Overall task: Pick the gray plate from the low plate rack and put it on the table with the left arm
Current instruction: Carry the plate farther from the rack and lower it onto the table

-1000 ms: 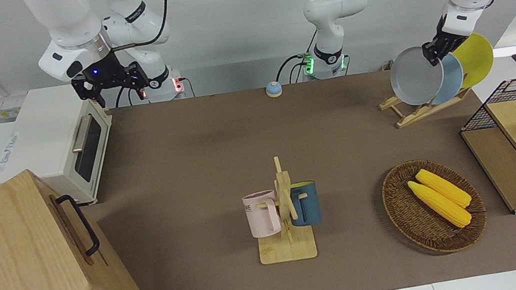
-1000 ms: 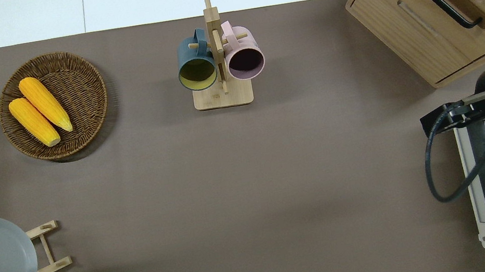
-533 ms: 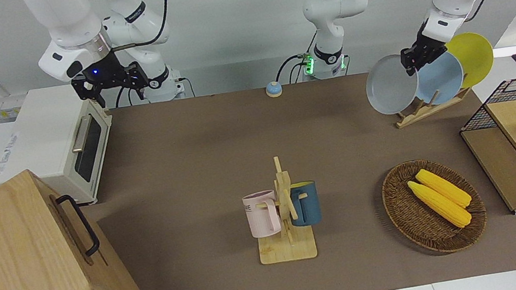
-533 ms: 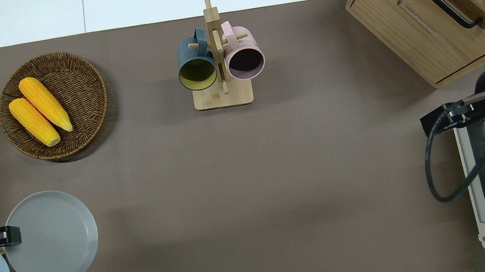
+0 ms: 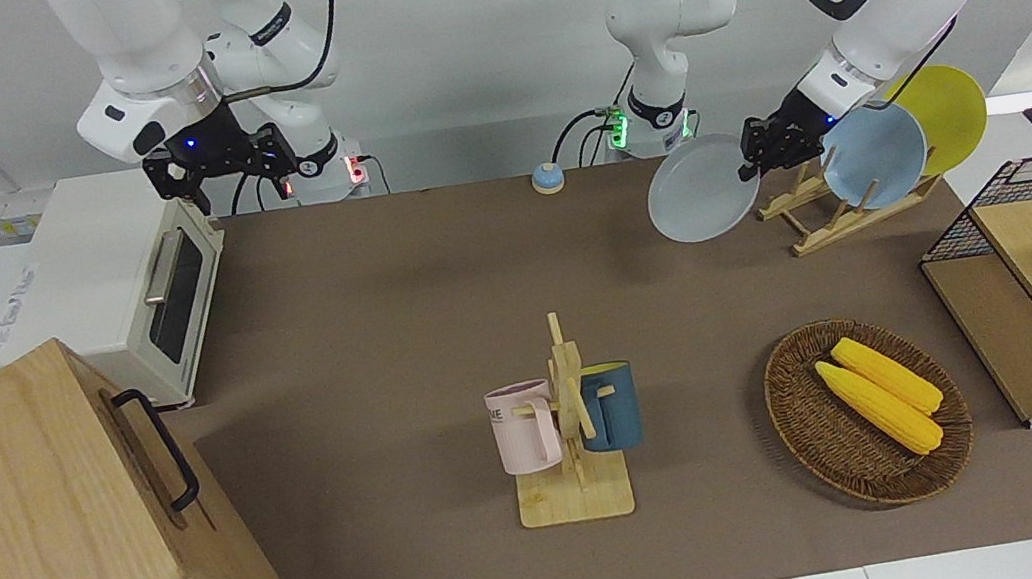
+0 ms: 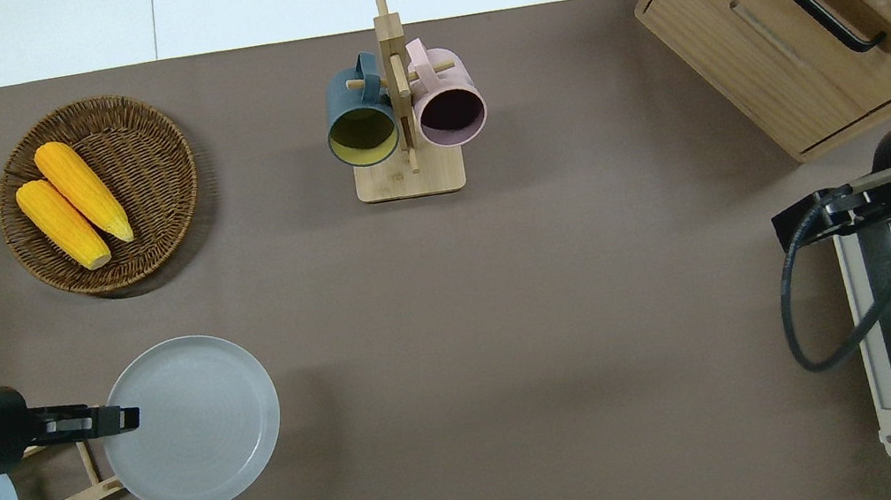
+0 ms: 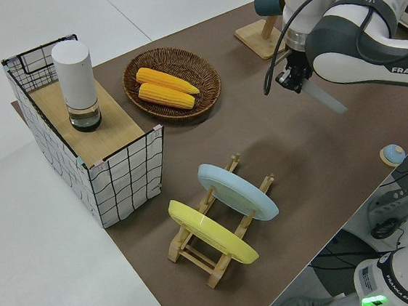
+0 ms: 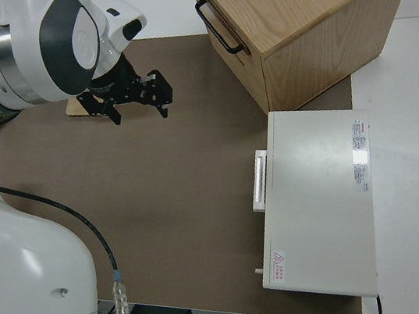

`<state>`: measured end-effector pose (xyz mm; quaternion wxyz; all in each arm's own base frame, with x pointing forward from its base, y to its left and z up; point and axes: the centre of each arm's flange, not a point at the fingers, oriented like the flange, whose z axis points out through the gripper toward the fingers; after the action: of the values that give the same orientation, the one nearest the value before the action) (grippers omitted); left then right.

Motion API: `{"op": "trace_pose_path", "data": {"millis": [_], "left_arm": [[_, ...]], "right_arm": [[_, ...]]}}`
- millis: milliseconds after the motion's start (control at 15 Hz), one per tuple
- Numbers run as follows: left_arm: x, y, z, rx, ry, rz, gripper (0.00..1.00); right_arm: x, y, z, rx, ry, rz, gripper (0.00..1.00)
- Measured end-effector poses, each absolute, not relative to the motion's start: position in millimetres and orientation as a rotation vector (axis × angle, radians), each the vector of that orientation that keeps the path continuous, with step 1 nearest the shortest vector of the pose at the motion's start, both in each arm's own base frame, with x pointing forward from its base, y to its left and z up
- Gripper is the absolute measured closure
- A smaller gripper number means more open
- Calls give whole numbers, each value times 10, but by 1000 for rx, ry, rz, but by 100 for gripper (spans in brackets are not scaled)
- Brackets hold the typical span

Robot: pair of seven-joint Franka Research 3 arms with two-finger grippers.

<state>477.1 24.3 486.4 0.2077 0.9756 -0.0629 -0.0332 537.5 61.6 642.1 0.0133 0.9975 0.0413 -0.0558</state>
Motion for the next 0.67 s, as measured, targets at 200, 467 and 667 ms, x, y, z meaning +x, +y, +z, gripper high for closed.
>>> {"op": "trace_pose_path", "data": {"millis": [200, 467, 667], "left_arm": [[4793, 189, 4557, 2656, -224, -78, 81], [4793, -26, 4141, 2648, -226, -86, 81], [4815, -116, 3859, 2633, -232, -98, 81]], "right_arm": [[5375, 616, 6421, 3108, 129, -174, 1], [5375, 616, 6421, 3108, 129, -174, 1], [5375, 616, 6421, 3108, 129, -174, 1]]}}
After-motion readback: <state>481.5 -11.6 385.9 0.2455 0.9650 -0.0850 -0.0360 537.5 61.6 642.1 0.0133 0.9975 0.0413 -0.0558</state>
